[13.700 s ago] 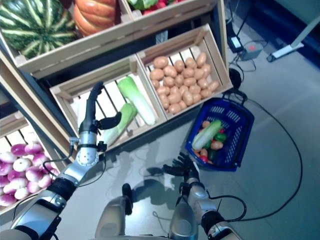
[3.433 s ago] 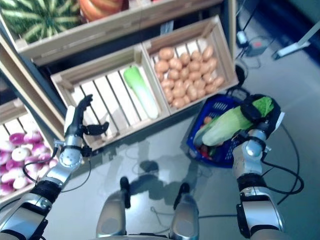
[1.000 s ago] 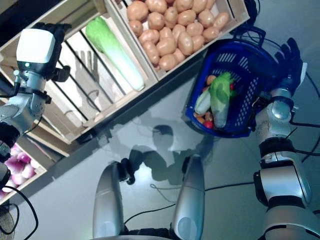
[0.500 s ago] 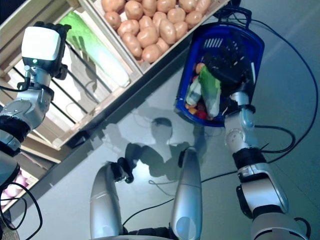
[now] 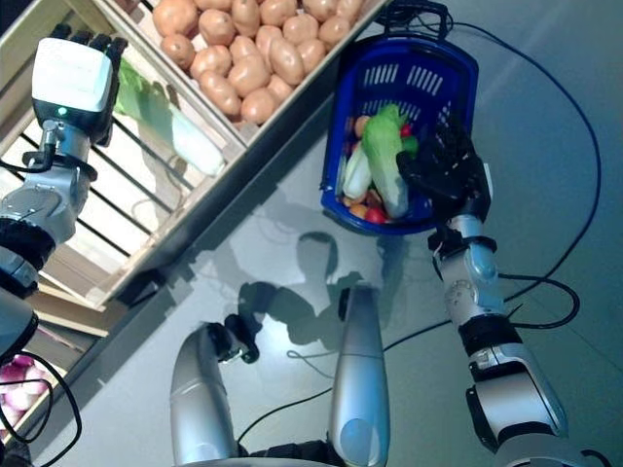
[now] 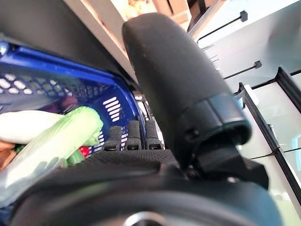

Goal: Put vegetables into the basket

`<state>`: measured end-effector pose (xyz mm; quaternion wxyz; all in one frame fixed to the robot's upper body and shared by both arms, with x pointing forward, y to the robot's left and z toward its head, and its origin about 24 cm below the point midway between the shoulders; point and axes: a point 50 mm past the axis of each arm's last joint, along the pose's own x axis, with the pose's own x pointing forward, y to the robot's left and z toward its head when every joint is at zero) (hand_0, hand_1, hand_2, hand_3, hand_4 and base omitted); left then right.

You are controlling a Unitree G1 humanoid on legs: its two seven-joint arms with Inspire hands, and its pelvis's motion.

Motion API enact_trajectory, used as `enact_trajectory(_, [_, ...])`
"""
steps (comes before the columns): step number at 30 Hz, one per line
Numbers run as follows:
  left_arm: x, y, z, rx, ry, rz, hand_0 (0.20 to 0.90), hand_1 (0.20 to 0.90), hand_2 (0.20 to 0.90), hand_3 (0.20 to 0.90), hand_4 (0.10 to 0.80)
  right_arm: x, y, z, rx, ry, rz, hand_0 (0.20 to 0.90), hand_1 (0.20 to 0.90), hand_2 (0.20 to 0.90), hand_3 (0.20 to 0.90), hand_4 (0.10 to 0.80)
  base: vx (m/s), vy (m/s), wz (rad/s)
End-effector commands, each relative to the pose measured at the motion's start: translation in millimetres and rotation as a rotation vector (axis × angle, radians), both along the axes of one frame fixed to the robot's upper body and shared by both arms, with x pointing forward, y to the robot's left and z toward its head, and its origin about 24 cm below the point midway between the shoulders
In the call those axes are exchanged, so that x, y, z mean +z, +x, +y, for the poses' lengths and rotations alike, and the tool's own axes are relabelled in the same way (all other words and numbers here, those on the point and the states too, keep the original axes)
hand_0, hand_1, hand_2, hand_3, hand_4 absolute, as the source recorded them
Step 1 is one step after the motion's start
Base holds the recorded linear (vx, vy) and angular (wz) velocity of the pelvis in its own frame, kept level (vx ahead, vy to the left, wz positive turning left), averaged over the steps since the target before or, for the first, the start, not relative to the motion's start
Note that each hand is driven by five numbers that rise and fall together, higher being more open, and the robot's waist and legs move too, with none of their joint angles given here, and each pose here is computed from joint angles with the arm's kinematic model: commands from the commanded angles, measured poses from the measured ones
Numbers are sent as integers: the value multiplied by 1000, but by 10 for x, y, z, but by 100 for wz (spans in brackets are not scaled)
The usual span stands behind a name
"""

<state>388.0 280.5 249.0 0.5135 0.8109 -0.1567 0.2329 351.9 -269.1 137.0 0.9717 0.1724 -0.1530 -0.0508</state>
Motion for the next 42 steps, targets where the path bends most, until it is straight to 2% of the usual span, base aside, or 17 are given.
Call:
enact_trajectory(1, [840, -122, 73, 72, 108, -246, 900, 900, 900, 900, 800, 457, -54, -207, -69, -3, -242, 900, 900, 900, 900, 800, -11, -9, -5])
enact_trajectory(8, [902, -103, 42, 110, 150, -216, 900, 900, 900, 900, 800, 480, -87, -234, -84, 11, -264, 900, 900, 900, 900, 800, -6, -3, -2])
enact_trajectory(21, [825, -58, 111, 212, 36, -141, 900, 900, 900, 900, 800, 459, -143, -287, -94, 48, -281, 900, 900, 900, 900, 800, -12, 1, -1])
enact_trajectory(25, [720, -82, 247, 198, -339, -218, 900, 900, 900, 900, 800, 456, -139, -237, -88, 31, -282, 900, 900, 900, 900, 800, -12, -7, -1])
enact_trajectory(26, [640, -98, 305, 168, -526, -285, 900, 900, 900, 900, 800, 451, -134, -214, -87, 27, -281, 900, 900, 900, 900, 800, -11, -19, -5])
enact_trajectory(31, [509, -170, 456, 105, -763, -442, 900, 900, 900, 900, 800, 409, -132, -155, -89, 46, -279, 900, 900, 900, 900, 800, -4, -34, -6])
enact_trajectory(36, [465, -201, 476, 65, -785, -513, 900, 900, 900, 900, 800, 372, -130, -98, -82, 39, -281, 900, 900, 900, 900, 800, 12, -31, 1])
enact_trajectory(39, [438, -184, 445, 43, -788, -495, 900, 900, 900, 900, 800, 386, -126, -75, -82, 24, -285, 900, 900, 900, 900, 800, 0, 0, 0])
enact_trajectory(42, [446, -157, 400, 31, -701, -427, 900, 900, 900, 900, 800, 381, -124, -71, -85, 31, -279, 900, 900, 900, 900, 800, 17, -4, 6])
